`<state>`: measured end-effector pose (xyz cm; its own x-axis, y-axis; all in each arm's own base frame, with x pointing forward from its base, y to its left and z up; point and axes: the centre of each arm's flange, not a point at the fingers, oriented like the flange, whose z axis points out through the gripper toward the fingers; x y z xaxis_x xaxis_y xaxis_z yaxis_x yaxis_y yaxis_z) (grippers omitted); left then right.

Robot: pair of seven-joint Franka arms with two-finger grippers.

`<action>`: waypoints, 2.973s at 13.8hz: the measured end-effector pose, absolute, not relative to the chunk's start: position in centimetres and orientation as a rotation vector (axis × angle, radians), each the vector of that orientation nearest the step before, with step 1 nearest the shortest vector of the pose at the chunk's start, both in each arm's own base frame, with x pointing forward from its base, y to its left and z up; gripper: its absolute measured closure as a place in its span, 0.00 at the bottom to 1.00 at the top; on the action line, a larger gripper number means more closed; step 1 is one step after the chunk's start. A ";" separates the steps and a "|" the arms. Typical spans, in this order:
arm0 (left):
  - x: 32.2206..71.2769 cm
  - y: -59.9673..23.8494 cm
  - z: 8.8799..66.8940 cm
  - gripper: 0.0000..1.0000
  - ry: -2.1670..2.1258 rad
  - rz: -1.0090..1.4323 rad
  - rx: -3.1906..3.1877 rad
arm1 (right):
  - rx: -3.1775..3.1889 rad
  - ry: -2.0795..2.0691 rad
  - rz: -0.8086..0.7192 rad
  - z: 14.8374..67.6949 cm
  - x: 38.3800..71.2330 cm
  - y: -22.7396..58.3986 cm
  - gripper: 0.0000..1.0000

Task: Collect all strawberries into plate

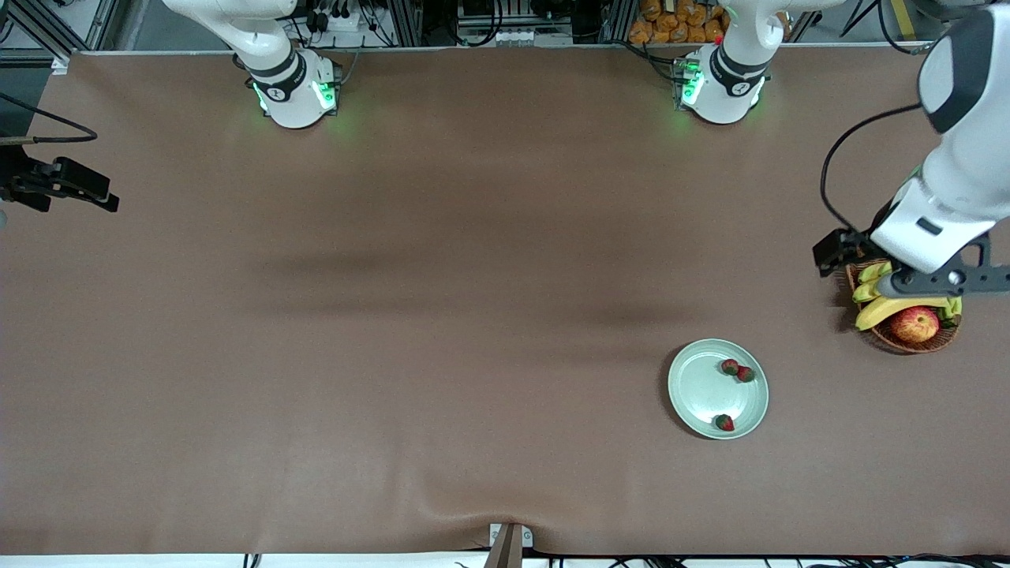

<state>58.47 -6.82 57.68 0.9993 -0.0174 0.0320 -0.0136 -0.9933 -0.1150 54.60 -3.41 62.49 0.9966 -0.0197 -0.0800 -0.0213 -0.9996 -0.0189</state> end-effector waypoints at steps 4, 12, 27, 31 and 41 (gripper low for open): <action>54.8 -8.0 62.0 0.00 0.032 -0.033 -3.056 | -3.120 0.035 0.111 62.6 54.7 -3.5 0.00; 53.8 -5.7 64.5 0.00 -0.005 -0.074 -3.056 | -3.121 0.033 0.103 62.6 54.7 -3.4 0.00; 54.2 -4.3 64.4 0.00 0.037 -0.069 -3.057 | -3.121 0.033 0.099 62.7 54.8 -3.4 0.00; 54.2 -4.3 64.4 0.00 0.037 -0.068 -3.057 | -3.121 0.033 0.099 62.7 54.8 -3.4 0.00; 54.2 -4.4 64.4 0.00 0.039 -0.067 -3.058 | -3.121 0.033 0.099 62.7 54.8 -3.4 0.00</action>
